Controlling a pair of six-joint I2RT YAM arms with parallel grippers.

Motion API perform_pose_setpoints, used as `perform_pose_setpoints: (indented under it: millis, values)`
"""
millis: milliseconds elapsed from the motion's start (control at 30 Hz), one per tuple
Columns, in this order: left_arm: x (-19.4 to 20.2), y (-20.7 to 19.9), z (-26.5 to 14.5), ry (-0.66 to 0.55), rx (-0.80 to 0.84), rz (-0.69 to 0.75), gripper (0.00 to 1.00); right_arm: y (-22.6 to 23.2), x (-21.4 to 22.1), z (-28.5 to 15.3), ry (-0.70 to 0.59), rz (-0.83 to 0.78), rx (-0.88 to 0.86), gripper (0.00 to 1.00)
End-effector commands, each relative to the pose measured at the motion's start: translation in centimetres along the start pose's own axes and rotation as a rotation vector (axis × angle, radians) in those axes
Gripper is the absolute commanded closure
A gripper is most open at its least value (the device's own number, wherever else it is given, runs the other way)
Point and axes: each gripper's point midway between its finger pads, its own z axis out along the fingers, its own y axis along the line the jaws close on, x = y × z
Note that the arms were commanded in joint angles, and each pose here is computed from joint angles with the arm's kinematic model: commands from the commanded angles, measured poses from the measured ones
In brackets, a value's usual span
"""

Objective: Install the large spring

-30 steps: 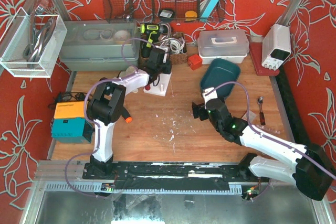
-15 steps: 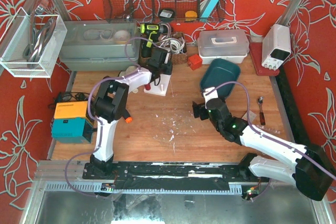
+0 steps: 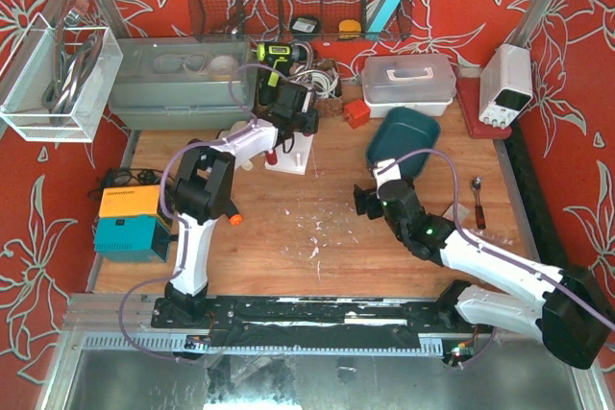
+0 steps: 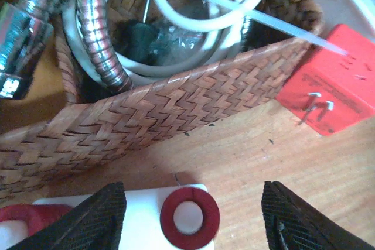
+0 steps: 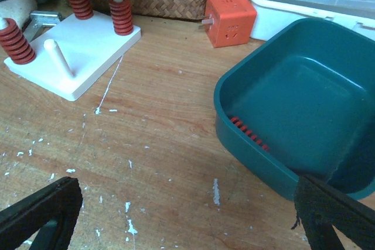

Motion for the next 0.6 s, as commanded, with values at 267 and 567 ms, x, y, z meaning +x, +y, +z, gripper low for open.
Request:
perform_pose_setpoints:
  millis: [267,567]
  values:
    - [-2.0,-3.5,-15.4,-0.195,0.213,-0.157,0.12,-3.6,-2.1,-0.5,-0.001,0.165,0.095,0.01]
    - [7.0,-7.7,-21.6,-0.224,0.370,-0.121,0.00,-7.2,-3.2,2.6,0.146,0.289,0.181,0.11]
